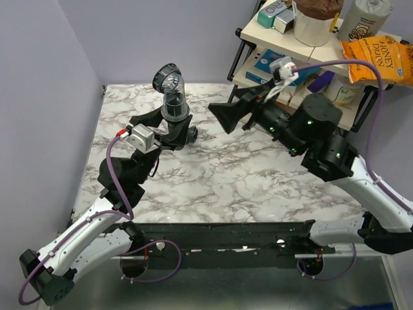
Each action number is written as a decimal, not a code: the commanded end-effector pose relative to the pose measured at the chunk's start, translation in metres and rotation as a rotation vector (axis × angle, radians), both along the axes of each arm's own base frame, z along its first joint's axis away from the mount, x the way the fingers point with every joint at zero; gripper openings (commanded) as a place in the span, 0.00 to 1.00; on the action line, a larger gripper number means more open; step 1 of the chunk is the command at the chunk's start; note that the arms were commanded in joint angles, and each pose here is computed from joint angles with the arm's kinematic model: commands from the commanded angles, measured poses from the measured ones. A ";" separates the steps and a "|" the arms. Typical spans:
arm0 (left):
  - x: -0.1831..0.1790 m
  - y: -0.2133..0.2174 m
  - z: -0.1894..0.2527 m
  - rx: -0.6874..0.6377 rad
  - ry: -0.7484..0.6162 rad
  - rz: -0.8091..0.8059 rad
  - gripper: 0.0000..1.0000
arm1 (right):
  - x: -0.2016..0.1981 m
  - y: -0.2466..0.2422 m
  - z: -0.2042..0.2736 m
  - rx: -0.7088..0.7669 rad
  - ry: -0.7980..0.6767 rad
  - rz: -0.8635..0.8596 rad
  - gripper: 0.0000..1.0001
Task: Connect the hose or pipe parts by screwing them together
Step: Install the adaptor on the pipeline.
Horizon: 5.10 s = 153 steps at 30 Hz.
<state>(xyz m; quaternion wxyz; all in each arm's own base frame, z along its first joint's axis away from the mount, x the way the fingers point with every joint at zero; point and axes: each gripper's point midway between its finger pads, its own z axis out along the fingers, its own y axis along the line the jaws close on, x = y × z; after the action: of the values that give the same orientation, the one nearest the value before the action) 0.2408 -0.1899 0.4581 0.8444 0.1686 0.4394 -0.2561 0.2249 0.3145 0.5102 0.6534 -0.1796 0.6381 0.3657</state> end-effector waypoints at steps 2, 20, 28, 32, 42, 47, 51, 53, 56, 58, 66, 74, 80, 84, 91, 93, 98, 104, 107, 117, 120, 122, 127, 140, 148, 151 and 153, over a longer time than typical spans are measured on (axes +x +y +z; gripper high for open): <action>-0.028 -0.004 0.026 -0.080 -0.065 -0.145 0.00 | -0.037 0.015 0.007 -0.016 -0.175 0.441 1.00; -0.101 -0.055 0.008 0.063 -0.055 -0.680 0.00 | -0.080 0.021 0.003 -0.020 -0.408 0.948 1.00; -0.108 -0.054 0.014 0.067 -0.094 -0.701 0.00 | -0.077 0.032 -0.001 0.004 -0.375 1.031 0.98; -0.108 -0.054 0.014 0.069 -0.099 -0.698 0.00 | -0.077 0.037 -0.002 0.022 -0.337 1.079 0.91; -0.100 -0.057 0.006 0.081 -0.084 -0.678 0.00 | -0.091 0.036 -0.003 0.065 -0.343 1.216 0.65; -0.098 -0.056 0.008 0.076 -0.088 -0.658 0.00 | -0.091 0.038 -0.011 0.056 -0.319 1.246 0.37; -0.094 -0.055 0.010 0.069 -0.086 -0.638 0.00 | -0.091 0.037 -0.017 0.050 -0.309 1.244 0.25; -0.091 -0.054 0.012 0.066 -0.091 -0.623 0.00 | -0.089 0.038 -0.019 0.055 -0.295 1.229 0.13; -0.080 -0.049 0.017 0.042 -0.088 -0.551 0.00 | -0.083 0.039 -0.023 0.064 -0.255 1.172 0.06; -0.066 -0.041 0.022 0.008 -0.074 -0.470 0.00 | -0.080 0.038 -0.024 0.071 -0.230 1.105 0.01; -0.037 -0.018 0.035 -0.030 -0.116 -0.242 0.00 | -0.031 0.040 -0.051 0.067 -0.046 0.712 0.01; -0.019 0.008 0.056 -0.105 -0.158 -0.062 0.00 | -0.013 0.077 -0.123 -0.217 -0.021 0.239 0.01; -0.011 0.017 0.059 -0.103 -0.165 0.009 0.00 | 0.013 0.076 -0.155 -0.372 0.045 -0.142 0.01; -0.007 0.021 0.058 -0.105 -0.163 0.047 0.00 | 0.031 0.052 -0.155 -0.401 0.085 -0.443 0.01; 0.000 0.026 0.057 -0.083 -0.177 0.109 0.00 | 0.019 0.060 -0.137 -0.400 0.042 -0.623 0.01; 0.003 0.026 0.056 -0.072 -0.182 0.129 0.00 | 0.018 0.063 -0.132 -0.399 0.033 -0.646 0.07; 0.009 0.028 0.053 -0.065 -0.183 0.157 0.00 | 0.011 0.086 -0.095 -0.341 0.018 -0.516 0.37; 0.010 0.029 0.050 -0.074 -0.171 0.149 0.00 | -0.006 0.072 -0.040 -0.221 -0.054 -0.341 0.70; 0.009 0.031 0.050 -0.075 -0.172 0.154 0.00 | -0.018 0.069 -0.030 -0.213 -0.085 -0.232 0.89; -0.005 0.034 0.064 -0.123 -0.190 0.092 0.00 | -0.060 0.054 -0.033 -0.207 -0.100 0.121 0.99; -0.022 0.017 0.062 -0.089 -0.184 -0.043 0.00 | -0.077 0.032 -0.029 -0.200 -0.195 0.318 0.98; -0.031 0.004 0.056 -0.066 -0.160 -0.139 0.00 | -0.092 0.018 -0.026 -0.185 -0.244 0.464 0.98; -0.067 -0.023 0.045 -0.011 -0.151 -0.397 0.00 | -0.098 0.002 -0.019 -0.204 -0.376 0.547 1.00; -0.123 -0.047 0.029 0.081 -0.154 -0.737 0.00 | -0.096 0.007 -0.007 -0.152 -0.435 0.799 1.00; -0.131 -0.045 0.027 0.065 -0.138 -0.779 0.00 | -0.113 0.007 0.001 -0.075 -0.485 1.022 1.00; -0.130 -0.045 0.026 0.060 -0.137 -0.777 0.00 | -0.110 0.014 0.005 -0.058 -0.486 1.060 1.00; -0.131 -0.046 0.025 0.056 -0.131 -0.786 0.00 | -0.104 0.021 0.006 -0.047 -0.476 1.075 1.00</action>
<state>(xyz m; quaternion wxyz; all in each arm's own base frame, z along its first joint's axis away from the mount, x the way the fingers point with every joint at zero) 0.1264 -0.2427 0.4712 0.6951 0.3572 0.3320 -0.5282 0.1266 0.3292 0.5092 0.5291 -0.5510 0.3375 0.5500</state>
